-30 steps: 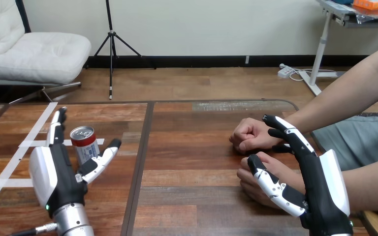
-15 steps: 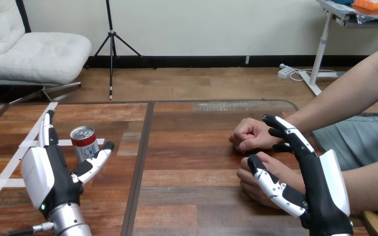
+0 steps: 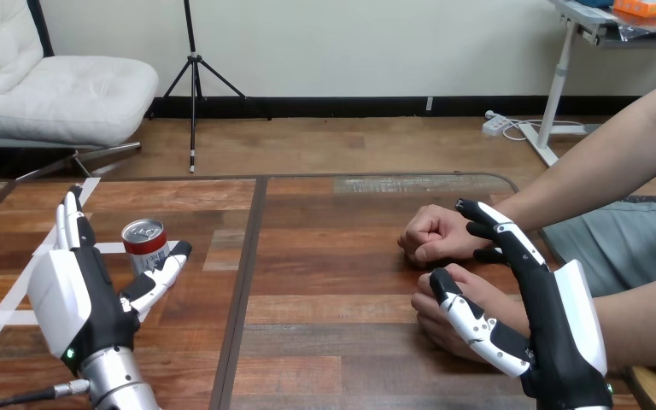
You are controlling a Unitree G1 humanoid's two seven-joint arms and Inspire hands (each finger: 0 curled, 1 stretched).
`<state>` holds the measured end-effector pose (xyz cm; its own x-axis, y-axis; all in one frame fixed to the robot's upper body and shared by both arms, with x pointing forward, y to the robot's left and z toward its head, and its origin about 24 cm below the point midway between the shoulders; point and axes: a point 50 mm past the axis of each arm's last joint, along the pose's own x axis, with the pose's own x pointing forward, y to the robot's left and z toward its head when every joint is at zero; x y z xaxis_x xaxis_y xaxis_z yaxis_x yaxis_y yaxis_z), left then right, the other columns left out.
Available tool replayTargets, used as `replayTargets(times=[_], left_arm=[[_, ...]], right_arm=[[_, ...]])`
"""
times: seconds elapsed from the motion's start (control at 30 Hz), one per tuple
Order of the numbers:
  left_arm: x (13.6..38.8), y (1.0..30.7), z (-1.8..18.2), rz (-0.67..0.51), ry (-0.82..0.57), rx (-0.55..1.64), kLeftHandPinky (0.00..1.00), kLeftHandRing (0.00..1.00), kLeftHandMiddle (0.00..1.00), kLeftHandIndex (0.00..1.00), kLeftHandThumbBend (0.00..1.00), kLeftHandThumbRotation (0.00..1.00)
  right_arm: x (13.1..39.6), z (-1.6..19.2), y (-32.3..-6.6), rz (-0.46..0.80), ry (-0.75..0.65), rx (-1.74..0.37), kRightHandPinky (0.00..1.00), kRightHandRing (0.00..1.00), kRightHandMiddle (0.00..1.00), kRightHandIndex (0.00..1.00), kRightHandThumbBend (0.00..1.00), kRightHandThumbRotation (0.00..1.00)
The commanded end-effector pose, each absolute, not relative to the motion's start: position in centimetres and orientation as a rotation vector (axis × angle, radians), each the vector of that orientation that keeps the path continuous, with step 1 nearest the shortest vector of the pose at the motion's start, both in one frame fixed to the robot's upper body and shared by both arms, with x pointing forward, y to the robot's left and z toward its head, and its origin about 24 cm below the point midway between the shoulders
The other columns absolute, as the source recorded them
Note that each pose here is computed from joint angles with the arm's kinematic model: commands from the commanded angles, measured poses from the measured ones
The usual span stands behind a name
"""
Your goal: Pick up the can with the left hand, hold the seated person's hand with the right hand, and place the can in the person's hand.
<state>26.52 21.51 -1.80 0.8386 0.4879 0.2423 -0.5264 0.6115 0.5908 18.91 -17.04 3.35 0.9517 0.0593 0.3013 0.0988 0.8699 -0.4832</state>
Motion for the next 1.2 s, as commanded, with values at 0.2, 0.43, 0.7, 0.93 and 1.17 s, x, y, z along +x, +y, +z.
replayTargets(times=[0.2,0.43,0.7,0.93,1.17], left_arm=[[28.9,21.5,1.0,0.596,-0.167,0.721,0.78,0.89,0.95,0.95,0.85,0.33],[29.2,21.5,1.0,0.587,-0.156,0.716,0.76,0.88,0.95,0.95,0.86,0.33],[29.7,21.4,1.0,0.575,-0.140,0.736,0.74,0.86,0.93,0.93,0.86,0.32],[30.3,21.3,0.8,0.562,-0.105,0.753,0.72,0.84,0.90,0.91,0.86,0.33],[31.0,21.3,0.8,0.537,-0.065,0.767,0.71,0.83,0.89,0.89,0.86,0.33]], right_arm=[[20.0,5.2,-16.9,-0.031,-0.412,-0.506,0.73,0.83,0.87,0.84,0.45,0.47],[20.0,5.2,-16.8,-0.030,-0.411,-0.507,0.72,0.83,0.87,0.84,0.45,0.47],[20.0,5.2,-16.9,-0.025,-0.411,-0.508,0.72,0.83,0.87,0.84,0.45,0.48],[20.1,5.2,-16.9,-0.022,-0.413,-0.507,0.73,0.84,0.87,0.84,0.45,0.48],[20.1,5.2,-16.9,-0.021,-0.411,-0.507,0.73,0.84,0.87,0.84,0.45,0.48]])
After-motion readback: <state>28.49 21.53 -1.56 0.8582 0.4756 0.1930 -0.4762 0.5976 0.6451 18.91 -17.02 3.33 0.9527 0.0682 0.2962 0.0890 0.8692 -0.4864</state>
